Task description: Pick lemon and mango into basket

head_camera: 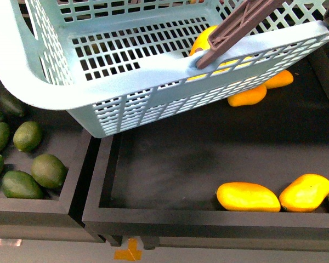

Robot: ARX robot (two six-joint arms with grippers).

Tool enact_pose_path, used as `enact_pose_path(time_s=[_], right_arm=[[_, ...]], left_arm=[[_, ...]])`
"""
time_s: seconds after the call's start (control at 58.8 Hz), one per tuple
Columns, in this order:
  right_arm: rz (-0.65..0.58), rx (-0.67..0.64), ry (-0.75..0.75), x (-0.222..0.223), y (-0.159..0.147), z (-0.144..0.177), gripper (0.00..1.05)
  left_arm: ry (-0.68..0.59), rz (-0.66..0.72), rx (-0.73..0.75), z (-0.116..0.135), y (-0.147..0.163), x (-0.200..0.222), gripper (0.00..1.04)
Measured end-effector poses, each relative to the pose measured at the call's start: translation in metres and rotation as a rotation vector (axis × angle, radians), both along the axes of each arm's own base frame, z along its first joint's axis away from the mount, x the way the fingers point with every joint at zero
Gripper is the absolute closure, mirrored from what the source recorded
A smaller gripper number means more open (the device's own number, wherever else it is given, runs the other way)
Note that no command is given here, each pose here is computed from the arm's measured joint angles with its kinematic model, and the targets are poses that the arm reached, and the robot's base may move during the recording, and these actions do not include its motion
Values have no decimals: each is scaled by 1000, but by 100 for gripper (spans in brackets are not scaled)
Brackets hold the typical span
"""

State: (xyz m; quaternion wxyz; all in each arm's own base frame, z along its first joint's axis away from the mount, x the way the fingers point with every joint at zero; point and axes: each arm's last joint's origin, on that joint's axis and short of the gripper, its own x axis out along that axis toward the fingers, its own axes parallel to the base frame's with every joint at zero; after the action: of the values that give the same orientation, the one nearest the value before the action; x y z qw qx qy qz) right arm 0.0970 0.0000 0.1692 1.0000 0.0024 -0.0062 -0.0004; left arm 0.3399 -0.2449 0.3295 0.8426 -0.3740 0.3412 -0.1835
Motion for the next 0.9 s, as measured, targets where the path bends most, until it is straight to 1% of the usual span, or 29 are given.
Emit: enact_pose_path(time_s=[0.119, 0.187, 0.221, 0.238, 0.272, 0.408, 0.459, 0.578, 0.901], right_arm=[[0, 0, -1, 0, 0, 0, 61], [0, 0, 0, 0, 0, 0, 47], [0, 0, -1, 0, 0, 0, 39], [0, 0, -1, 0, 0, 0, 37], [0, 0, -1, 0, 0, 0, 30], [-2, 0, -1, 0, 0, 0, 7], [-2, 0, -1, 0, 0, 0, 9], [-2, 0, -2, 0, 0, 0, 9], [0, 0, -2, 0, 0, 0, 9]], left_arm=[[0, 1, 0, 0, 0, 0, 100], [0, -1, 0, 0, 0, 0, 100], [0, -1, 0, 0, 0, 0, 100], [0, -1, 0, 0, 0, 0, 100], [0, -1, 0, 0, 0, 0, 100], [0, 0, 0, 0, 0, 0, 100], [0, -13, -1, 0, -3, -2, 100], [12, -33, -16, 0, -5, -4, 100], [4, -5, -6, 0, -2, -2, 100]])
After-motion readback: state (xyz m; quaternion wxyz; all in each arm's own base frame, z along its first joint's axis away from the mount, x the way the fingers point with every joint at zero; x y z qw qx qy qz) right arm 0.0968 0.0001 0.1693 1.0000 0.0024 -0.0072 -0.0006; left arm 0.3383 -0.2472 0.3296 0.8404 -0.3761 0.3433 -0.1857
